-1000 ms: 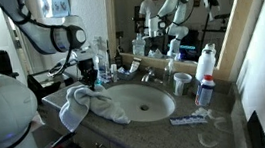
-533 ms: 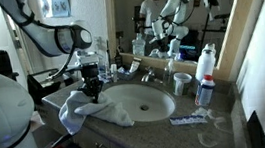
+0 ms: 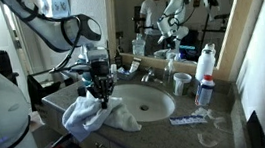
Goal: Use the white towel to wipe the outside of the sink
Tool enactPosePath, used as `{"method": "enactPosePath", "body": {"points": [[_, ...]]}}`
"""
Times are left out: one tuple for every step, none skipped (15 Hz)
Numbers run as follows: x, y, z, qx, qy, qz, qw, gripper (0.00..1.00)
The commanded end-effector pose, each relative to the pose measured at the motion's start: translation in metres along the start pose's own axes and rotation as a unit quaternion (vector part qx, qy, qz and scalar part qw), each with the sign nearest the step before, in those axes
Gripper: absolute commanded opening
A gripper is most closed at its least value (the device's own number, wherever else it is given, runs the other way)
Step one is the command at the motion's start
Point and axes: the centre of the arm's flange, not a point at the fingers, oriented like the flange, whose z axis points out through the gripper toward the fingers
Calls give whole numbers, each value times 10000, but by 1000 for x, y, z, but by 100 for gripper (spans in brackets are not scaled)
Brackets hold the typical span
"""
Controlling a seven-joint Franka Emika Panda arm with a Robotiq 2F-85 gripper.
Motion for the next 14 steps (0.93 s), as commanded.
{"method": "enactPosePath", "body": {"points": [[11, 27, 7, 61, 79, 114, 9999, 1], [4, 24, 5, 134, 29, 70, 9999, 1], [-3, 22, 3, 217, -56, 35, 9997, 1], [-14, 18, 1, 309, -156, -22, 9994, 1], [-25, 15, -2, 402, -270, -98, 9988, 1], [-39, 10, -7, 527, -408, -185, 9976, 1], [-51, 7, -12, 640, -512, -257, 9963, 1], [-64, 3, -17, 760, -580, -351, 9948, 1], [-75, 1, -22, 902, -722, -430, 9924, 1], [-87, -2, -26, 1028, -806, -496, 9902, 1], [-100, -5, -31, 1147, -861, -588, 9879, 1], [-114, -7, -36, 1252, -940, -716, 9851, 1], [-125, -8, -38, 1330, -977, -806, 9830, 1], [-135, -10, -41, 1403, -1020, -881, 9809, 1]]}}
